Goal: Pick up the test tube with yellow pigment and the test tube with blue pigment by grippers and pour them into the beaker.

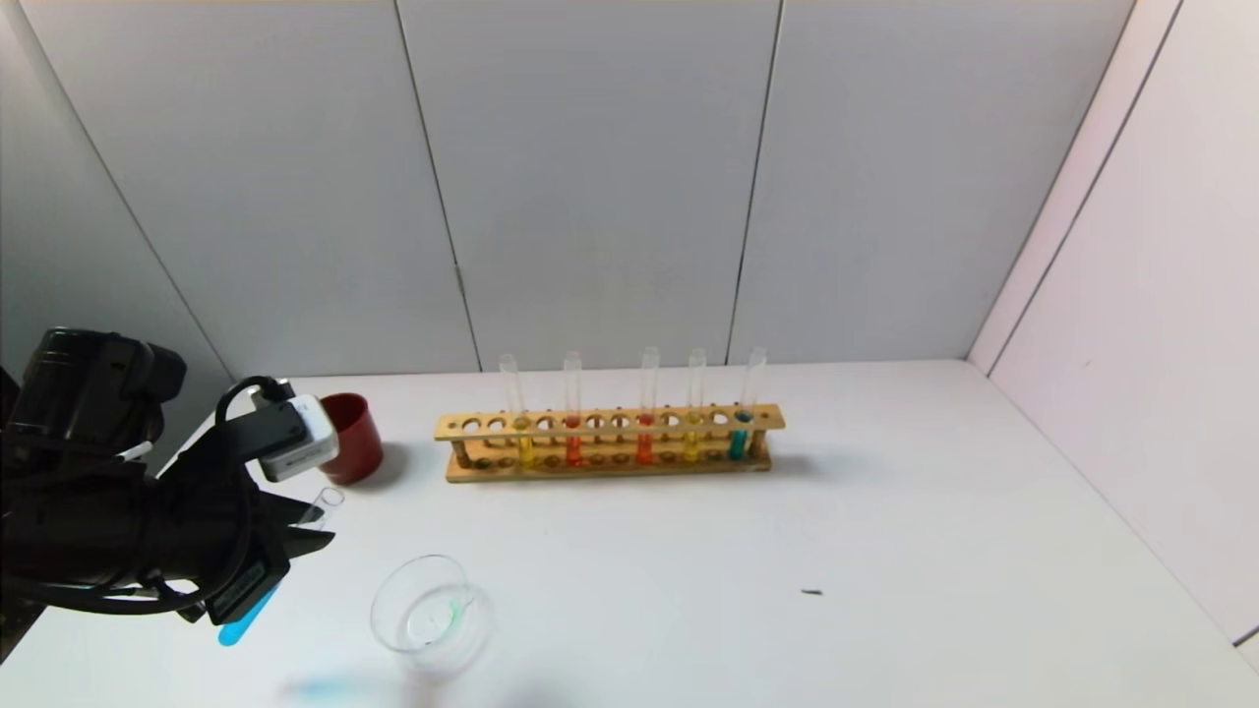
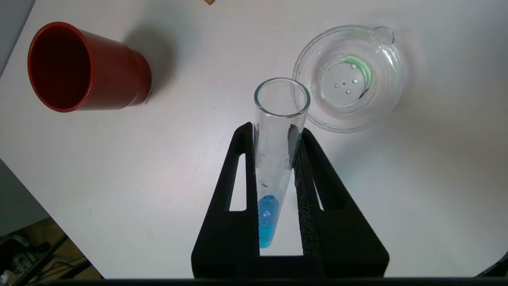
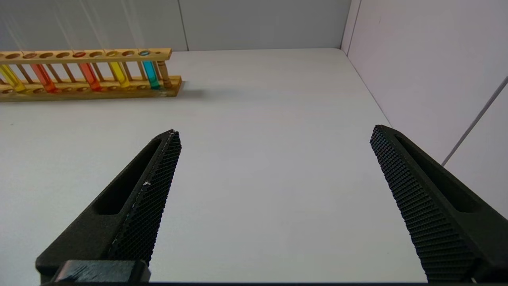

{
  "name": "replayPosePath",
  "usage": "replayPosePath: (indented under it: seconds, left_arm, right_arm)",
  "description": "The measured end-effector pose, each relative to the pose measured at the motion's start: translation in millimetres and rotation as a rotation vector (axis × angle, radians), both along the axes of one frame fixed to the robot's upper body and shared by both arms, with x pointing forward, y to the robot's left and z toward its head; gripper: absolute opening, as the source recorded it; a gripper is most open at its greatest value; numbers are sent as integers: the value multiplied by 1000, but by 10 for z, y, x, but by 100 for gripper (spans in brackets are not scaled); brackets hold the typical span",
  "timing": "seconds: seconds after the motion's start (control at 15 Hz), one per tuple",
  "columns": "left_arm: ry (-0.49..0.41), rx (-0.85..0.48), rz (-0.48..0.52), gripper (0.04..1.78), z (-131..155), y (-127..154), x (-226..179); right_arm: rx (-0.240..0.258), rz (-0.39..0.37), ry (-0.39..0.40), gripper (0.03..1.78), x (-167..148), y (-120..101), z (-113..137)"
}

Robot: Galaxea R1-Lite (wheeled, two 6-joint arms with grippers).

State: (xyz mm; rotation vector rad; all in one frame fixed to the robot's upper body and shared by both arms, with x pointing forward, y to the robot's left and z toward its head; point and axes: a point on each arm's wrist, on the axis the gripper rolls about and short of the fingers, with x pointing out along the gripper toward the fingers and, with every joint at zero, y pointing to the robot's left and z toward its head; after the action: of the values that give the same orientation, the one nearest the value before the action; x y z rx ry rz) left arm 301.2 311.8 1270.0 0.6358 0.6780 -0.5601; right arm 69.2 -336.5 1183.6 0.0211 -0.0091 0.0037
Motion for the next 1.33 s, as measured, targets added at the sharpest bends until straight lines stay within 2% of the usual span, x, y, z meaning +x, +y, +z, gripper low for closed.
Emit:
replayPosePath:
  seconds: [0.2,0.47,0.73,1.33]
  left_arm:
    - [6,28,-6,33,-28,-5,19]
    - [36,65,-91,33,-122,-162,-15]
    - [56,214,-128,33,-241,-387,-23]
    - [53,495,-126,33,-416,-573,122]
  right_arm:
    - [0,0,0,174,0,0,0]
    - [0,0,0,174,0,0,0]
    - [0,0,0,174,0,0,0]
    - [0,0,0,174,0,0,0]
